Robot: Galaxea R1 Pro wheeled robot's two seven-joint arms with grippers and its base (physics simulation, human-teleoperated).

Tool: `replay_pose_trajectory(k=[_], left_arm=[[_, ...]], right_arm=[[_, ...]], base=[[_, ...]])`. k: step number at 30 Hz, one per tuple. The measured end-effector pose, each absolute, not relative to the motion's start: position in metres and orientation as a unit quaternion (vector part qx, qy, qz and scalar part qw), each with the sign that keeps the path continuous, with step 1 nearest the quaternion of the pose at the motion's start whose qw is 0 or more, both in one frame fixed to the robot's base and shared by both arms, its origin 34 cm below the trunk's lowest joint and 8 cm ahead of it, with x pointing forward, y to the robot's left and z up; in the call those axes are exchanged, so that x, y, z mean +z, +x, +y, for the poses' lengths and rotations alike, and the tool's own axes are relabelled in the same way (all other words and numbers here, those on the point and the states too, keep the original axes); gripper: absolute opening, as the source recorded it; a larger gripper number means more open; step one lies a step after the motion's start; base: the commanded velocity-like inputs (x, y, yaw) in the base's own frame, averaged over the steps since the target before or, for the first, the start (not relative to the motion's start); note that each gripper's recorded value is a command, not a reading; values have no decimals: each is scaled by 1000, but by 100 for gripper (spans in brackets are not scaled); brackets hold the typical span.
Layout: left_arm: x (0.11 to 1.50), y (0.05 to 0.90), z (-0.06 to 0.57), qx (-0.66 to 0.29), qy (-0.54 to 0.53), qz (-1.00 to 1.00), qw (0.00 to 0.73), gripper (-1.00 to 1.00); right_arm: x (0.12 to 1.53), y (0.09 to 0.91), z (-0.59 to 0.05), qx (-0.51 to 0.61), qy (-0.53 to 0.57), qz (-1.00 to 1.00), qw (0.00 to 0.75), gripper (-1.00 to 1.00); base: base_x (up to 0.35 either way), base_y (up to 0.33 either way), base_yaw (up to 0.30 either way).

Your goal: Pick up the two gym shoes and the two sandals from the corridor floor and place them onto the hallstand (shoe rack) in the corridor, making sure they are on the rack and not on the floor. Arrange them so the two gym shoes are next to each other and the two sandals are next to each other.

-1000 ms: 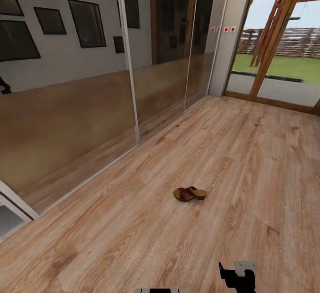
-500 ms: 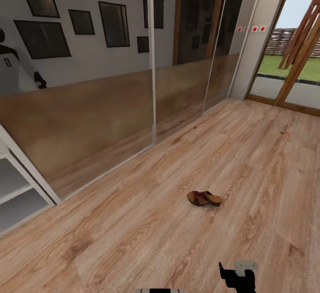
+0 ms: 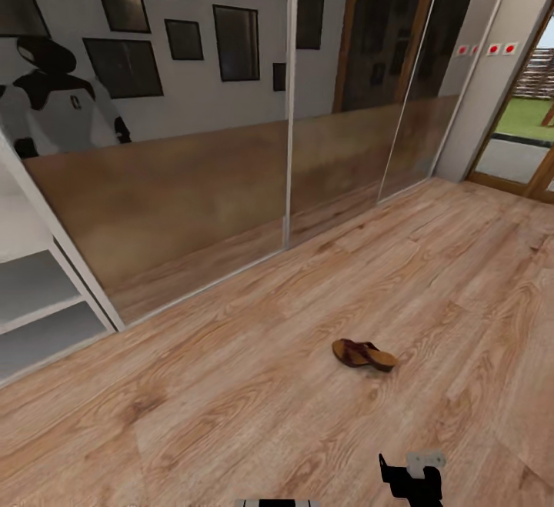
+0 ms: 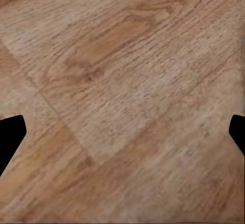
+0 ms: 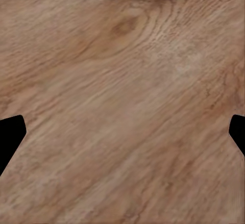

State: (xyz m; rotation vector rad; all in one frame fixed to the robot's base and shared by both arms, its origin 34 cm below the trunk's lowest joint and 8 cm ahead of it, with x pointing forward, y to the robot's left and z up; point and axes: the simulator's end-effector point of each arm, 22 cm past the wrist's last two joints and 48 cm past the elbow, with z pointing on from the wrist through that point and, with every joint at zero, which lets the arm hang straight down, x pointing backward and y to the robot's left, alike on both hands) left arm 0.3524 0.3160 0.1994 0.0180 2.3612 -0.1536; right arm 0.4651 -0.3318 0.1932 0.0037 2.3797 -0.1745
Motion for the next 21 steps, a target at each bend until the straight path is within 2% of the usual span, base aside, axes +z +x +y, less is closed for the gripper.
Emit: replay_pose_trajectory(k=[10, 21], left_arm=[[199, 352, 316, -60, 7, 924, 378, 100], [199, 352, 316, -59, 7, 924, 378, 100]], right_arm=[[193, 465, -332, -68, 1, 927, 369, 100], [193, 465, -332, -68, 1, 927, 369, 100]], base=[[0, -273, 280], [105, -273, 280]])
